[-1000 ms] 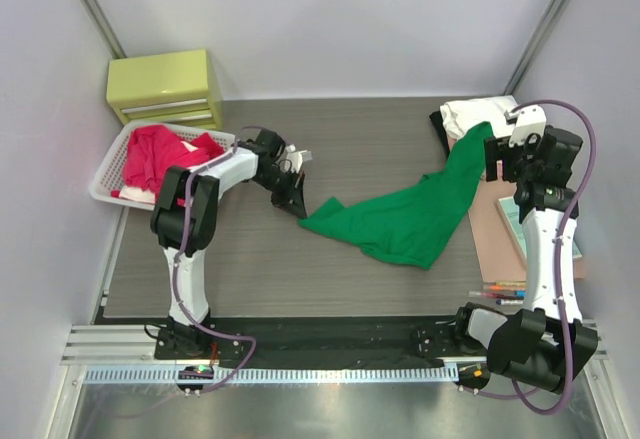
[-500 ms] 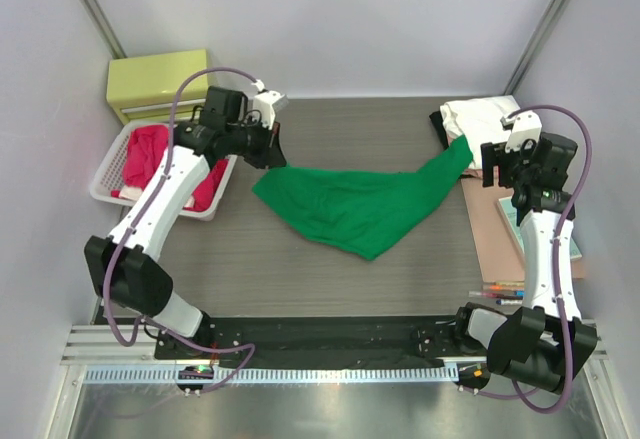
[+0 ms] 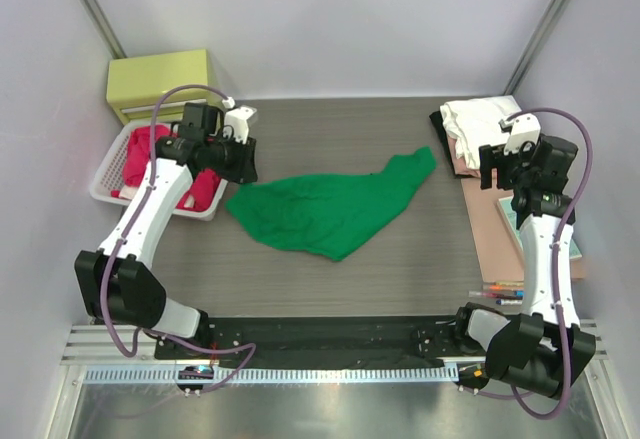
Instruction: Fold and stack the t-shirts
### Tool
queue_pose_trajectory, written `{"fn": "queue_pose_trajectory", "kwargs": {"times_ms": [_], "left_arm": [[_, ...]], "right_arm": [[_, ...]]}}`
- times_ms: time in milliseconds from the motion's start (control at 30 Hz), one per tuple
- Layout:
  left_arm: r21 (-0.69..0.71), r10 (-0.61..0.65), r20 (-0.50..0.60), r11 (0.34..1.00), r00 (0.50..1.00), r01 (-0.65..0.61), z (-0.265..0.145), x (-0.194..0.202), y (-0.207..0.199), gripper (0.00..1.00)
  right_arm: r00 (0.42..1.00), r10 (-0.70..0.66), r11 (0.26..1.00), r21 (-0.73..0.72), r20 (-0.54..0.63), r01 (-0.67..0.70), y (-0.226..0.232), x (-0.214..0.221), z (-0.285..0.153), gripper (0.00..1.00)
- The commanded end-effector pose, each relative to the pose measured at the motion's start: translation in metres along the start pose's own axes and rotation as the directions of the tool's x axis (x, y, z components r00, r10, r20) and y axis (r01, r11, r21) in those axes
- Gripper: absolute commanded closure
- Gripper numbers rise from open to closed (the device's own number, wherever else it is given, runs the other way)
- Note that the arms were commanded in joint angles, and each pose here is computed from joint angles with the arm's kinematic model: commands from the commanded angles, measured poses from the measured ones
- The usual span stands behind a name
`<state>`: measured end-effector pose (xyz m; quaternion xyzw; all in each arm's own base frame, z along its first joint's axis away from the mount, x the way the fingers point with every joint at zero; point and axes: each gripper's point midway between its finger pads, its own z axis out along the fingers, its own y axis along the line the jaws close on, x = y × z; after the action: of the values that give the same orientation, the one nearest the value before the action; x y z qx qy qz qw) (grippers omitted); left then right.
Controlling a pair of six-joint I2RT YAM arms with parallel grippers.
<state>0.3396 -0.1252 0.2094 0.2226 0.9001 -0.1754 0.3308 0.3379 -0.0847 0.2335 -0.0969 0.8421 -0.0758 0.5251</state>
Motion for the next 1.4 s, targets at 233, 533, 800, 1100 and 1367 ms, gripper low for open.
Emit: {"fn": "queue_pose_trajectory", "kwargs": {"times_ms": [233,533,800,1100,1367], "left_arm": [[0.108,-0.075,-0.009,0.991,0.997,0.076,0.022,0.006,-0.015,0.38],[-0.048,-0.161,-0.173,0.987,0.972,0.155,0.081,0.043,0.028,0.39],[-0.407,-0.241,-0.194,0.902,0.951,0.146,0.097,0.051,0.097,0.38],[-0.393,-0.220,-0.217,0.912,0.951,0.121,0.105,0.060,0.093,0.37],[-0.315,-0.158,-0.244,0.946,0.957,0.076,0.122,0.058,0.067,0.39]], "right_arm": [[0.999,-0.025,0.999,-0.027,0.028,0.026,0.009,0.001,-0.007,0.17],[1.000,0.006,0.997,-0.072,0.010,-0.005,0.019,0.012,-0.001,0.17],[1.000,-0.018,0.998,-0.066,-0.006,0.018,0.022,0.026,-0.004,0.17],[0.999,0.043,0.988,-0.149,-0.019,-0.046,0.038,0.035,0.011,0.18],[0.986,0.073,0.937,-0.329,-0.150,-0.119,0.069,0.045,0.047,0.17]]}}
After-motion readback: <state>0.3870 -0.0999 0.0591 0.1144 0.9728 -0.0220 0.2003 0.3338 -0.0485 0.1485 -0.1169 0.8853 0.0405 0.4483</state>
